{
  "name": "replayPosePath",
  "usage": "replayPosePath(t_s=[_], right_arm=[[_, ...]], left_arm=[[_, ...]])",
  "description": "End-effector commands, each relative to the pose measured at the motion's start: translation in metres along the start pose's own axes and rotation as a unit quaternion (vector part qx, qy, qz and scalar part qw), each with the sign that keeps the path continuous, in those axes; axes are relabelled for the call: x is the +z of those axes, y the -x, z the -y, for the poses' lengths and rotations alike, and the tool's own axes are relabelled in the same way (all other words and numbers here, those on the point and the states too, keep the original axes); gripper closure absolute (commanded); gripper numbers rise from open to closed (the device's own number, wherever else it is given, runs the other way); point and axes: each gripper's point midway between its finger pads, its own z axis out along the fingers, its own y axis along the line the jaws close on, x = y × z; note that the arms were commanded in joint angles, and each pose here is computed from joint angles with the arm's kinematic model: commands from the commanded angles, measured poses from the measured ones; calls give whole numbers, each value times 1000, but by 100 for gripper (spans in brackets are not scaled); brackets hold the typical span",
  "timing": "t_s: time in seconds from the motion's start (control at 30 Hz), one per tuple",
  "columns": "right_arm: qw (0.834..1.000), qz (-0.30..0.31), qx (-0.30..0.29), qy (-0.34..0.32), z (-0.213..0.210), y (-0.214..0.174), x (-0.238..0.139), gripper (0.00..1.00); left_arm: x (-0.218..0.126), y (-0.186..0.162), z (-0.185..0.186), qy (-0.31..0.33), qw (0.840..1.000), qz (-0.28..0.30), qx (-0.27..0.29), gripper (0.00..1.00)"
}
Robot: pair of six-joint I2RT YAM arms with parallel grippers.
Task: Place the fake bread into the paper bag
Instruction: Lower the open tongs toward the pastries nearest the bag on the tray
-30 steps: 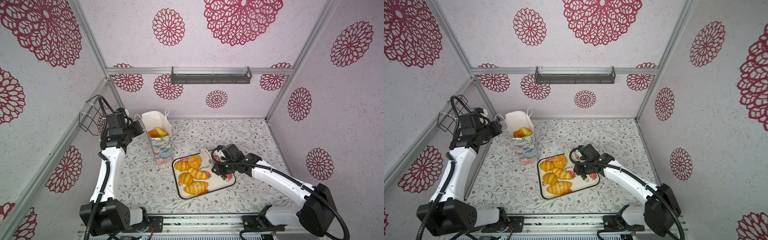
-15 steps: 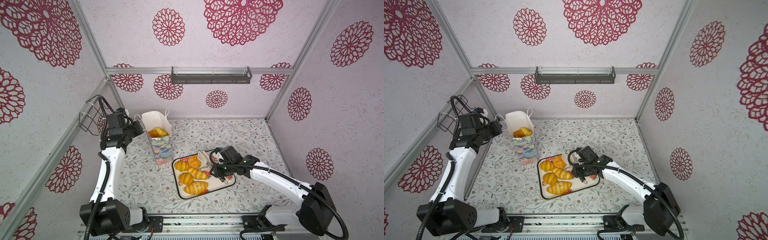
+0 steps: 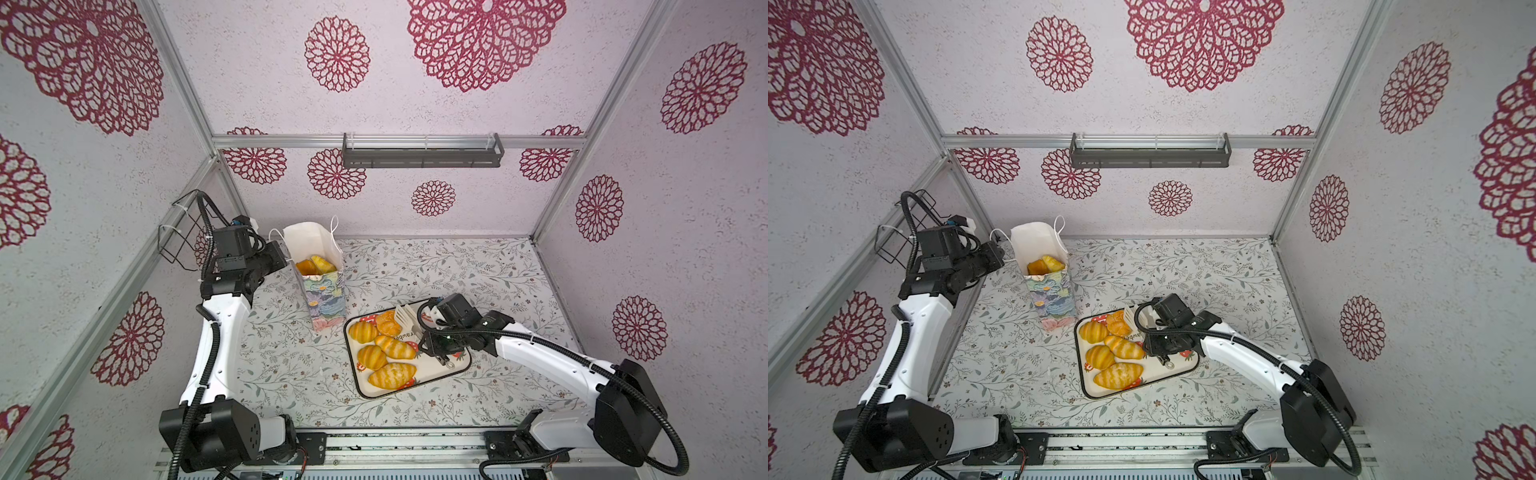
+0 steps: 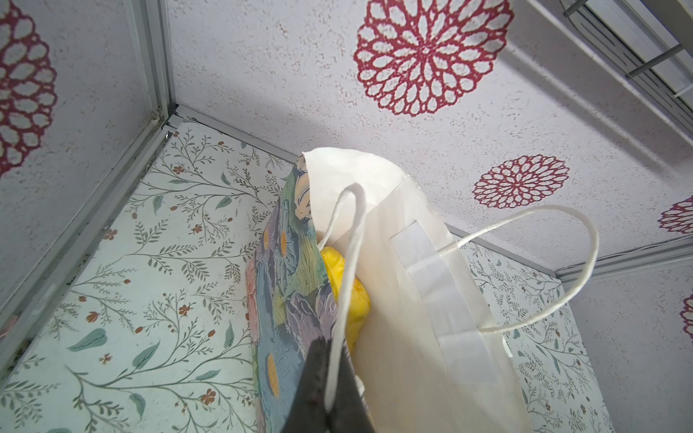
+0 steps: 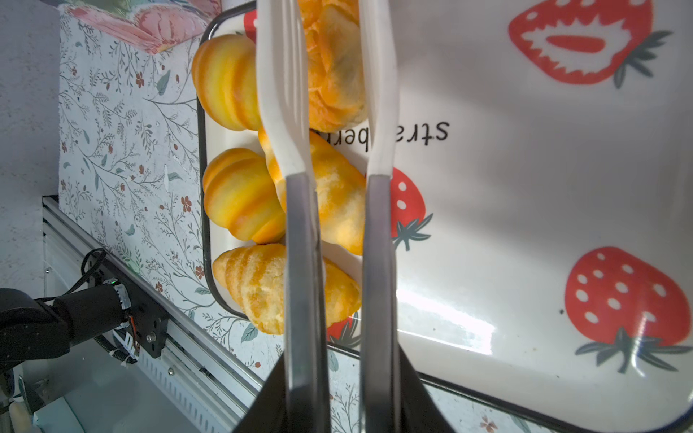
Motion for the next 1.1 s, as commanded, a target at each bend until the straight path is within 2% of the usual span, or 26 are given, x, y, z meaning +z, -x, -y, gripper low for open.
replayPosePath(t_s=[0.0,0.67,1.07], right_arm=[[1000,9,-1,18,-9,5,0,65],[1000,-1,0,18,-5,0,10,65],[1000,8,-3,10,-4,3,3,75]], left_arm=[[5,-2,3,-9,1000,-2,0,100],[6,-3,2,-8,1000,-2,1,100],[7,-4,2,-7,1000,-4,0,100]])
